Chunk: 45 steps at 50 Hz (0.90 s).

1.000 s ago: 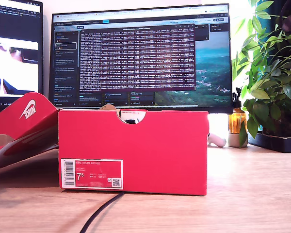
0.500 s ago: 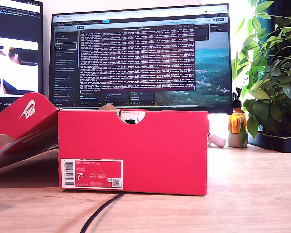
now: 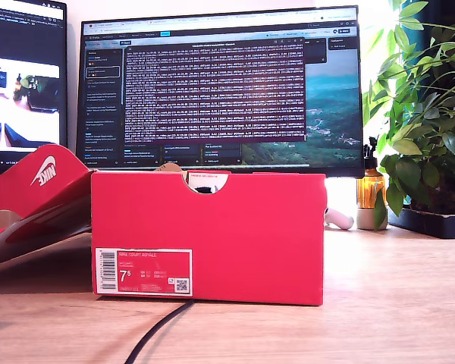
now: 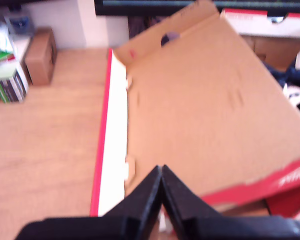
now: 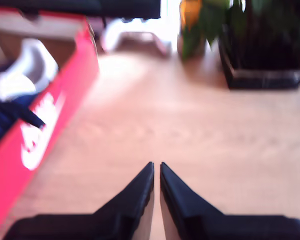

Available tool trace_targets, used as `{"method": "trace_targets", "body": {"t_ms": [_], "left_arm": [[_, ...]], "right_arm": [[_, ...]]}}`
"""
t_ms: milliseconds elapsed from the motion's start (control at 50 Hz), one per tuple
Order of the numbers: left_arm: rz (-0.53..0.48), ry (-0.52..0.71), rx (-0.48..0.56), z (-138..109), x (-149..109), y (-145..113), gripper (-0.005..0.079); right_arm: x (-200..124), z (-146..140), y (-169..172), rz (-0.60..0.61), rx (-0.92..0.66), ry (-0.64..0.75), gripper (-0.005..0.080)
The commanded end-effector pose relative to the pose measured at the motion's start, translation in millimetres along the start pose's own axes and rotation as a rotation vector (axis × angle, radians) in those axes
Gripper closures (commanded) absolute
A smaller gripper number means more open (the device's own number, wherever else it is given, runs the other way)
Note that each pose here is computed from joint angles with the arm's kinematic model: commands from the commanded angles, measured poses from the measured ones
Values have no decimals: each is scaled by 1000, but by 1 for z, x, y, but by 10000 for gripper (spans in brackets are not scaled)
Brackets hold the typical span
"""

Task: Pack the blue shoes by picking the first shoe and placing it inside the red shoebox, left side, then picking and rotating the second shoe and placing it in the shoebox

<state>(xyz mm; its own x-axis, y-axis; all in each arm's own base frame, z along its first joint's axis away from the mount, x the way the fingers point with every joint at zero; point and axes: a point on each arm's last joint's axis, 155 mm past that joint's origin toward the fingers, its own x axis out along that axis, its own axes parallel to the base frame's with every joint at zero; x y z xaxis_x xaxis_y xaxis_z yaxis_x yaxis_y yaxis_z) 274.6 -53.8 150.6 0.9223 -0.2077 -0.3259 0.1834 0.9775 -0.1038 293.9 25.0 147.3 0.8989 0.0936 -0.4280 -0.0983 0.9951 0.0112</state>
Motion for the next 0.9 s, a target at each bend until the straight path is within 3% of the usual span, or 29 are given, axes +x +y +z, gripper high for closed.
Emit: {"method": "trace_targets", "body": {"t_ms": [0, 160, 540, 880], "left_arm": [[1, 16, 6, -13, 3, 1, 757], [2, 30, 5, -26, 2, 2, 757], [-11, -29, 6, -21, -13, -1, 757], [-9, -7, -23, -57, -14, 3, 757]], "right_arm": [[0, -5, -5, -28, 20, -7, 763], [-4, -16, -4, -24, 34, -18, 763], [-19, -41, -4, -25, 61, -43, 763], [-20, -59, -4, -25, 60, -40, 763]]}}
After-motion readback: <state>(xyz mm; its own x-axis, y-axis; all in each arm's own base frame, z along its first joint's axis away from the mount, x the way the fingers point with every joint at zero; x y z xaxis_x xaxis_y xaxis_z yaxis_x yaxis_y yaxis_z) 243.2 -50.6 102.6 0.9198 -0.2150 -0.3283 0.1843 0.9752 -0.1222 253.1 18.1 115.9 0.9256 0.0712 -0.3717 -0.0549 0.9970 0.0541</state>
